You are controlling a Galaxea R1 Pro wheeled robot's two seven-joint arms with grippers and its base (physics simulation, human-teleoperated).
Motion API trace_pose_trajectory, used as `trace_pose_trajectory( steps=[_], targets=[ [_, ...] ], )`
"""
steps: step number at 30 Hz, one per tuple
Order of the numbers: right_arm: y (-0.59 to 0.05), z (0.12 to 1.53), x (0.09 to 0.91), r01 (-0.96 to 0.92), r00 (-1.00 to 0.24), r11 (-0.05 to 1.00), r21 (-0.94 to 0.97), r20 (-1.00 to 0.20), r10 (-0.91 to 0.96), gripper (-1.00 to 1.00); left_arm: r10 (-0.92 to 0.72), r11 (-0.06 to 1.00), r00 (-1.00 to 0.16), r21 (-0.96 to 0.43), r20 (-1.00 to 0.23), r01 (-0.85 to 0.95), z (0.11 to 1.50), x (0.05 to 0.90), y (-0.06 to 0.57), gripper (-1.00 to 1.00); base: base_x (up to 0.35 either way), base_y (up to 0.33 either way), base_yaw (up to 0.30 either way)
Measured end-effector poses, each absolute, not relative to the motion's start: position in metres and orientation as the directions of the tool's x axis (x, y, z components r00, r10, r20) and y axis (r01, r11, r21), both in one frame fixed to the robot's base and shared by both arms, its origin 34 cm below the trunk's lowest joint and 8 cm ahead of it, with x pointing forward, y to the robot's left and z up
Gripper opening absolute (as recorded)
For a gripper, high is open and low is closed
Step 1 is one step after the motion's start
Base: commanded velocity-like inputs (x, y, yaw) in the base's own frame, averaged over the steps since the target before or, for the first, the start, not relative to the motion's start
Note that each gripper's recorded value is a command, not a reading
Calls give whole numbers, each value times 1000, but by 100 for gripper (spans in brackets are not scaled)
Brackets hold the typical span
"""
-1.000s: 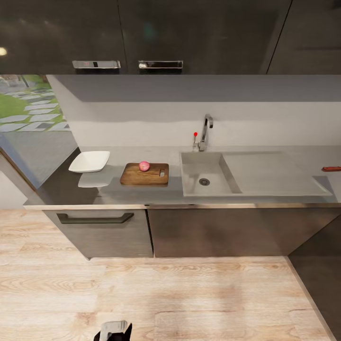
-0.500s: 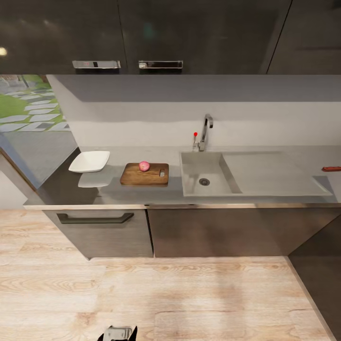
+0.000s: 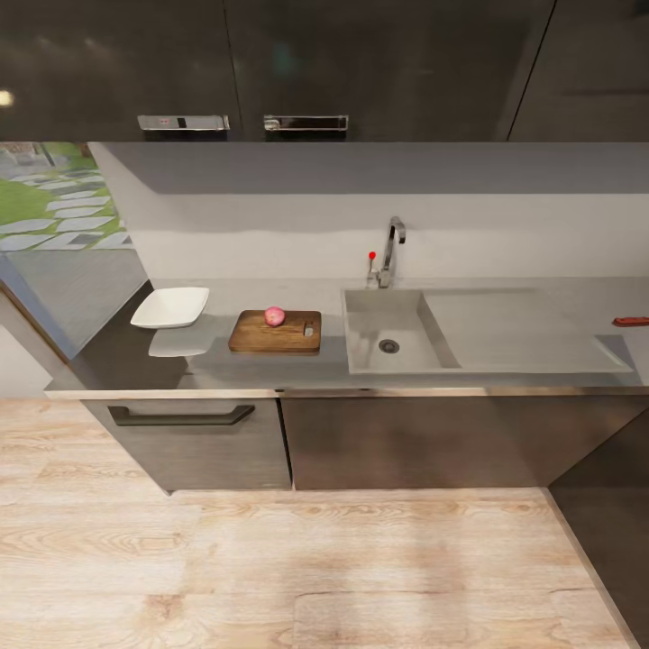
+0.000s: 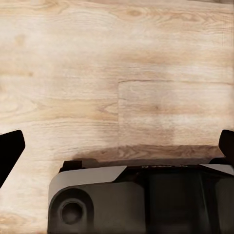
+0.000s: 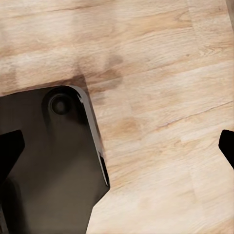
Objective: In the kitchen, take the Vidalia onion out of the sink, dice it on the chopping board with the paring knife, put the diced onion into the bowl on the countertop, then place both the paring knife and the chopping board into the sink.
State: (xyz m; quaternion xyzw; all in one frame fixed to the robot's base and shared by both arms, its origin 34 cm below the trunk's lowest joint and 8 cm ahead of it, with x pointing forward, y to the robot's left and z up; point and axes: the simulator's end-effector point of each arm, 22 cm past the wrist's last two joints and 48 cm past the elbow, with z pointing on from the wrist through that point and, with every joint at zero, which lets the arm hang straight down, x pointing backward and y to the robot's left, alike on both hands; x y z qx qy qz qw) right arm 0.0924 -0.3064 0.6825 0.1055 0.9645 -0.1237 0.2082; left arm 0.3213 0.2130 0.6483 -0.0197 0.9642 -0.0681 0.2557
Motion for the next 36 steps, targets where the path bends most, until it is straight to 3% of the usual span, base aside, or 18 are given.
trace_pose_trajectory(
  steps=[36],
  targets=[
    [-303,683,97,261,-883,947,-186,-442,156,100,-73,989,-876,-148,-476,-2,646,313,208,100,0,0,0]
  ],
)
